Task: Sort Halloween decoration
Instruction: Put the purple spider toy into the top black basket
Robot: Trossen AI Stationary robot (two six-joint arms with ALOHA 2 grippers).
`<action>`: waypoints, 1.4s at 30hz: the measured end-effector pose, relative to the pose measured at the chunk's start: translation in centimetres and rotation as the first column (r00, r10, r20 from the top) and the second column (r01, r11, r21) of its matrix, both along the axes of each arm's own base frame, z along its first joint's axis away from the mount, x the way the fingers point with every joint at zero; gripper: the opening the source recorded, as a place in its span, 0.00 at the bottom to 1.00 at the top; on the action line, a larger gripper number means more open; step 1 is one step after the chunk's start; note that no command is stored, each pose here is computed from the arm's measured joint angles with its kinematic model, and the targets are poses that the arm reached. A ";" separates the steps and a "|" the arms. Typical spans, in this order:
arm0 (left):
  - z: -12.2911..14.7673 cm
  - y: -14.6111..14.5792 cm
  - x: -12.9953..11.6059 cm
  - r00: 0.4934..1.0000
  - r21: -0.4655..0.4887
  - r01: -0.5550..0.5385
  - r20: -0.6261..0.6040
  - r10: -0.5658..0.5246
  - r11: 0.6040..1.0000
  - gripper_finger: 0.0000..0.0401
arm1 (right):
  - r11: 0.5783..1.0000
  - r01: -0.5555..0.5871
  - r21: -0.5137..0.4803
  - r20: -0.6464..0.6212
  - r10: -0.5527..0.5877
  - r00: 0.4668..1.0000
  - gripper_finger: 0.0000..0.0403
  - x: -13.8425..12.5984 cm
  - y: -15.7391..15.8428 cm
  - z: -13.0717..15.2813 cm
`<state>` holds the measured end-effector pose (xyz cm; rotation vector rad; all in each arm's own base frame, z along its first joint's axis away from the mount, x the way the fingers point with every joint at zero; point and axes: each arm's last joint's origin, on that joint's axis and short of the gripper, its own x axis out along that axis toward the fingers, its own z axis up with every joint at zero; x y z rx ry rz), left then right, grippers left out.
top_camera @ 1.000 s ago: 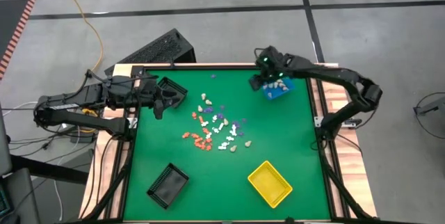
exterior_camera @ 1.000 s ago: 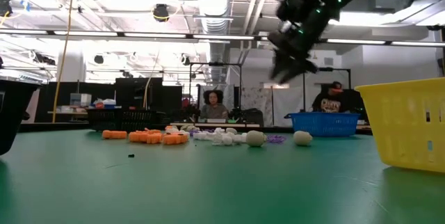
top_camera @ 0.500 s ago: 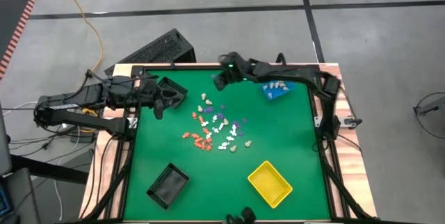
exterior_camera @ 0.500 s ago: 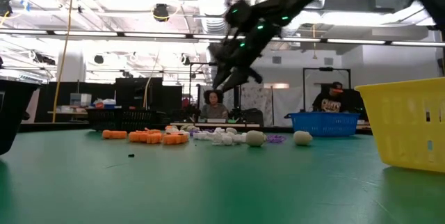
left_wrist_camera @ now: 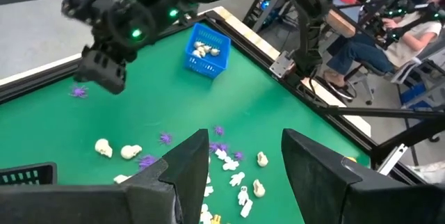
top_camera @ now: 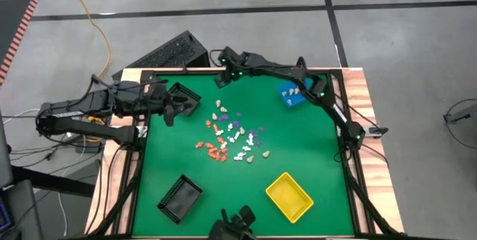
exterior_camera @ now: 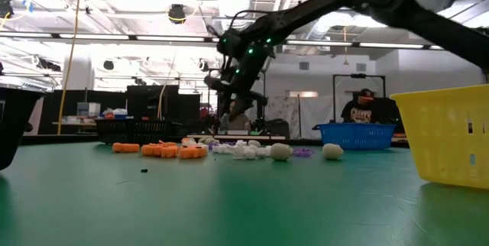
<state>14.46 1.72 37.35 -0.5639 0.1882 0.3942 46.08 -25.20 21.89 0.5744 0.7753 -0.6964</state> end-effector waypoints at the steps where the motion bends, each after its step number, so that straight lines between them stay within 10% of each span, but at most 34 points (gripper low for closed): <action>1: 0.0 0.0 -0.1 1.000 0.001 0.000 0.003 0.000 1.000 0.43 | 1.000 0.006 0.009 -0.011 -0.006 1.000 0.45 0.3 -0.2 -0.4; 24: 0.1 -0.1 -1.2 1.000 0.012 0.012 -0.001 -0.012 1.000 0.43 | 0.984 0.055 0.167 -0.084 -0.042 0.996 0.40 0.5 -2.3 -5.1; 42: 0.3 -0.2 -2.4 1.000 0.028 0.014 0.003 -0.015 1.000 0.43 | 0.955 0.125 0.268 -0.073 -0.109 0.991 0.05 -0.3 -3.1 -5.1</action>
